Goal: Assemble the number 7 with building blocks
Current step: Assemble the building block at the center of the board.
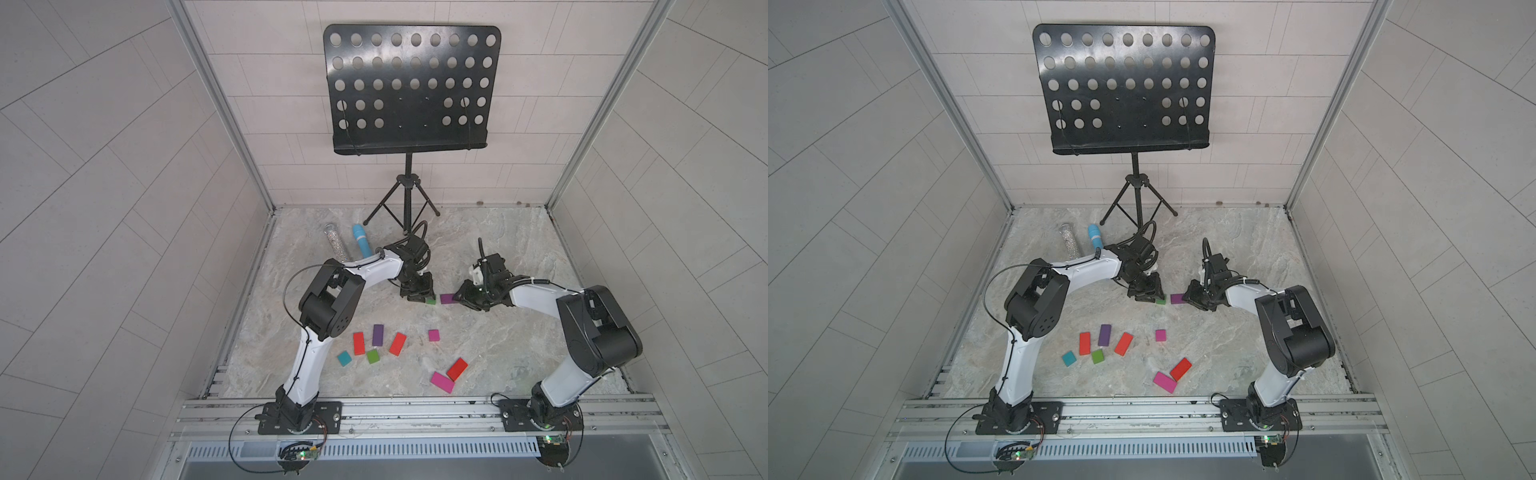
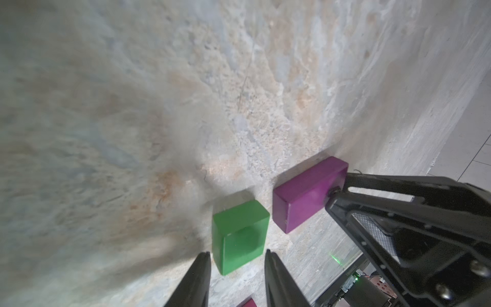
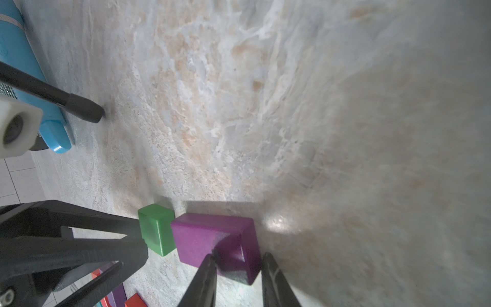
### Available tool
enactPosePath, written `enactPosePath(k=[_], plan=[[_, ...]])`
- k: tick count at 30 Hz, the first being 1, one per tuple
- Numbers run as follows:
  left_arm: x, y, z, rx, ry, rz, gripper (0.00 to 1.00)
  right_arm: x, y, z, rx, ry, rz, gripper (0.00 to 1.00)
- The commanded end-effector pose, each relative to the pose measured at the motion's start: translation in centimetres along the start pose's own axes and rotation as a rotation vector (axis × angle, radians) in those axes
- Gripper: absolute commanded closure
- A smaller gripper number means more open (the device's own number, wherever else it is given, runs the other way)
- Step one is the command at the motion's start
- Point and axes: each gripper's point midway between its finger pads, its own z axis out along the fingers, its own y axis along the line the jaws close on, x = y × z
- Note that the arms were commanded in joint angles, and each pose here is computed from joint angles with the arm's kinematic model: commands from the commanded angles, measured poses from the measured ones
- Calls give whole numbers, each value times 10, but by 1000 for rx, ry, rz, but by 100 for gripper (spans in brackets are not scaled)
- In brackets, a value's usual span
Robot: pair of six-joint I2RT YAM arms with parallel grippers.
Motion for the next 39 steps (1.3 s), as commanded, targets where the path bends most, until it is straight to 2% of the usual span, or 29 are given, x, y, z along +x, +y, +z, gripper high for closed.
enactPosePath(k=[1,39], plan=[[-2,-1,5,2,3,-6,60,11,-11,3,56,29,17,67],[-9,-8,12,22,-22,-33,61,11,-6,11,81,62,-15,67]])
